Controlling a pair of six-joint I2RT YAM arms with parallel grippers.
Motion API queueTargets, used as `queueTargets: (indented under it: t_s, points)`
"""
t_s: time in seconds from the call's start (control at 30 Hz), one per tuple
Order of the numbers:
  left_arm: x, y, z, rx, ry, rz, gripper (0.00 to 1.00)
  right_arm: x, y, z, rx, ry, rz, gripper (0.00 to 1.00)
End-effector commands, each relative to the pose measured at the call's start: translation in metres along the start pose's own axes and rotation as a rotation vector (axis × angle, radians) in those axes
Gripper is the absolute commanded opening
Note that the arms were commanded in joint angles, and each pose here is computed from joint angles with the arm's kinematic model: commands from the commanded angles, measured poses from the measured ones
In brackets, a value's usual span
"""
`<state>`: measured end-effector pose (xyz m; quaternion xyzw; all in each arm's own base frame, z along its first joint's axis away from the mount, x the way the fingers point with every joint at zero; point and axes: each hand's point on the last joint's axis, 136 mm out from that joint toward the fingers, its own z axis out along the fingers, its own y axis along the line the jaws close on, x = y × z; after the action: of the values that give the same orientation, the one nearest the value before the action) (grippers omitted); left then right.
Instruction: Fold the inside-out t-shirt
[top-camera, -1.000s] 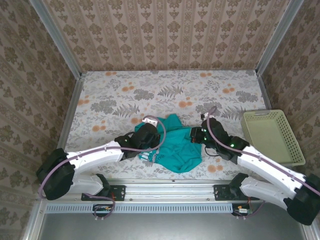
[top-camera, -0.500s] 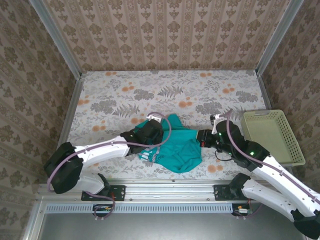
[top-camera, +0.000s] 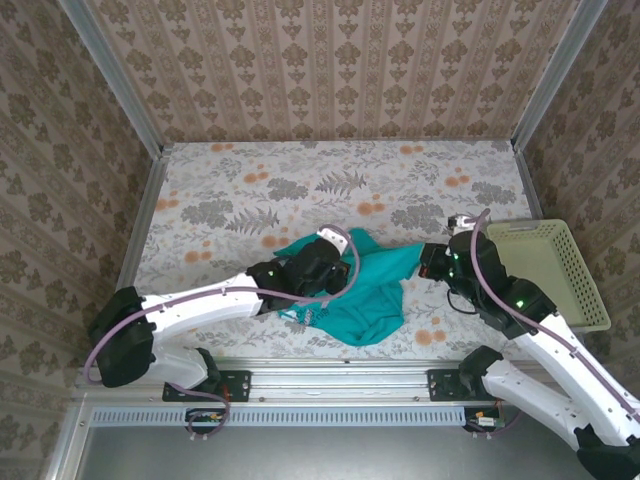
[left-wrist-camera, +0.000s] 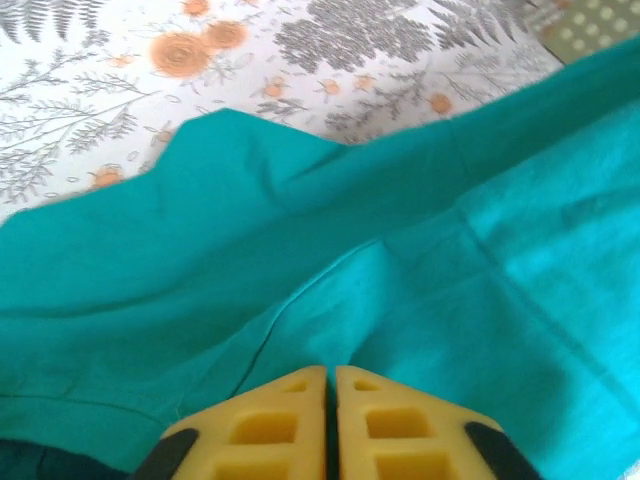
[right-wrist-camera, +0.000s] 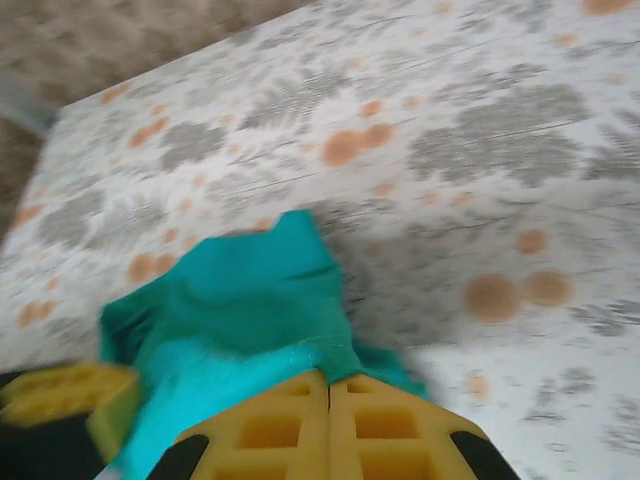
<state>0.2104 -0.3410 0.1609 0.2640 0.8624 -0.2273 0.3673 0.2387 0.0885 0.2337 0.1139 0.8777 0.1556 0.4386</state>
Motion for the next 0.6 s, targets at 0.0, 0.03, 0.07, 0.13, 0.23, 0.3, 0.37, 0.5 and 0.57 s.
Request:
queueTargets:
  t_s: [0.0, 0.03, 0.07, 0.13, 0.23, 0.3, 0.37, 0.5, 0.57]
  points:
    - [0.011, 0.024, -0.004, -0.025, 0.034, -0.013, 0.27, 0.012, -0.059, 0.001, 0.24, -0.017, -0.006, 0.0]
    - [0.013, 0.036, -0.006, -0.038, 0.033, -0.049, 0.35, 0.015, -0.065, 0.002, 0.258, -0.013, 0.002, 0.0]
    - [0.017, 0.054, -0.009, -0.066, 0.037, -0.096, 0.44, 0.021, -0.07, 0.005, 0.266, -0.001, 0.008, 0.0]
    - [0.025, 0.091, -0.013, -0.15, 0.06, -0.195, 0.59, 0.032, -0.07, 0.013, 0.254, 0.03, 0.008, 0.0]
    - [0.037, 0.142, -0.016, -0.289, 0.11, -0.306, 0.81, 0.045, -0.068, 0.025, 0.228, 0.07, 0.02, 0.0]
    - [0.044, 0.164, -0.01, -0.345, 0.14, -0.351, 0.91, 0.049, -0.067, 0.03, 0.218, 0.08, 0.025, 0.0]
    - [0.047, 0.172, 0.001, -0.35, 0.166, -0.375, 0.96, 0.049, -0.067, 0.032, 0.216, 0.078, 0.025, 0.0]
    - [0.054, 0.179, 0.025, -0.351, 0.211, -0.412, 0.99, 0.045, -0.067, 0.034, 0.225, 0.072, 0.014, 0.0]
    - [0.058, 0.185, 0.037, -0.358, 0.234, -0.438, 0.94, 0.045, -0.066, 0.036, 0.222, 0.076, 0.011, 0.0]
